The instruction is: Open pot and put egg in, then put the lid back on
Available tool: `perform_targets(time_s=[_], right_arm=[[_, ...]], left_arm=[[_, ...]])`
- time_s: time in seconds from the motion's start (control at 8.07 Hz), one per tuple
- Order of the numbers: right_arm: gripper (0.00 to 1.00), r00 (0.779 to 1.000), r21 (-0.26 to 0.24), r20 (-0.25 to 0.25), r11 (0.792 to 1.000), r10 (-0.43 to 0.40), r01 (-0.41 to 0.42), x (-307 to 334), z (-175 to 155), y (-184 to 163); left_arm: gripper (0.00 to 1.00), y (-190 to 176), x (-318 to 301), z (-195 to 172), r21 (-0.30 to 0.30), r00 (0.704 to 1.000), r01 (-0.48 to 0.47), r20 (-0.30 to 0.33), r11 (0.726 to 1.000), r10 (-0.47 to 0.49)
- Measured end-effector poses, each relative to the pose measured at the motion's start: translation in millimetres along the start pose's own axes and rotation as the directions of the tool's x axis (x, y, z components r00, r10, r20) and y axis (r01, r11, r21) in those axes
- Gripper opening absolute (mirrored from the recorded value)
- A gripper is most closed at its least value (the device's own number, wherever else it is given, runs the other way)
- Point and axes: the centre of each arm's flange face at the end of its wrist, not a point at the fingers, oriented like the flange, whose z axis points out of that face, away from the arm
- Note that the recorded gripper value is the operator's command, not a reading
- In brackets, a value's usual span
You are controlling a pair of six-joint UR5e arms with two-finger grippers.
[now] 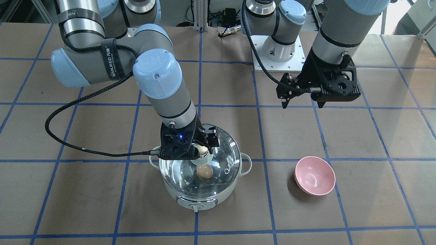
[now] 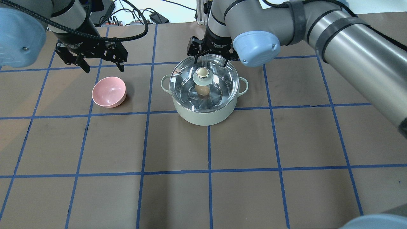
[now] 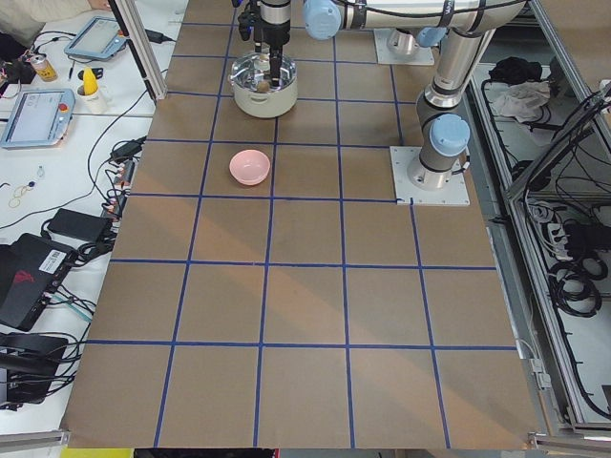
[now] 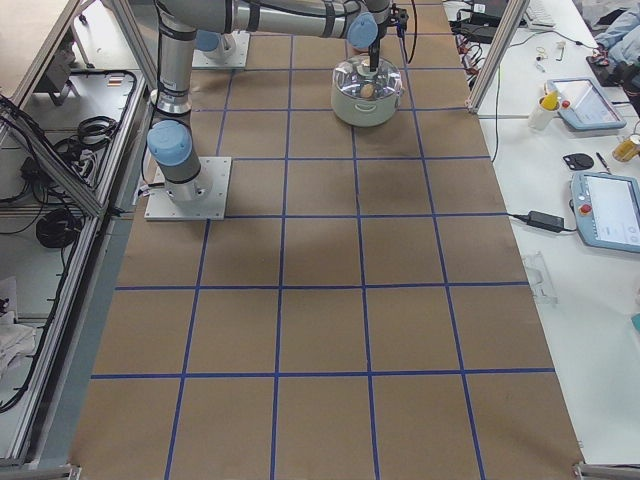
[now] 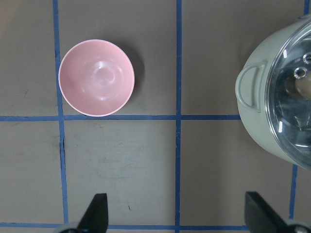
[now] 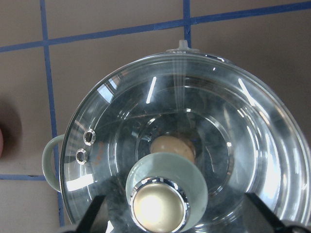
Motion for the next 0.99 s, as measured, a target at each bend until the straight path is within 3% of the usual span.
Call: perform_targets(time_s=[0.37,0.62,0.99], right_arm=[[1.0,0.984,0.007,-0.104,0.989,-0.145,0.147,87.5,-90.0,-6.7],[1.0,0.968,-0.02,-0.171,0.982,-0.186,0.185,149.0,-155.5,11.3],[1.0,0.963,-0.03,-0.189,0.982,-0.191,0.189,168.1,-180.5,27.8]], left_arm=[[1.0,-0.5,0.6,-1.3,0.003,1.0,-0.001,-0.001,1.0,0.001],[1.0,0.6,0.5,-2.9,0.006,1.0,-0.001,0.0,1.0,0.001],[1.0,0.3,0.8,-1.1,0.003,1.0,-0.001,-0.002,1.0,0.001]])
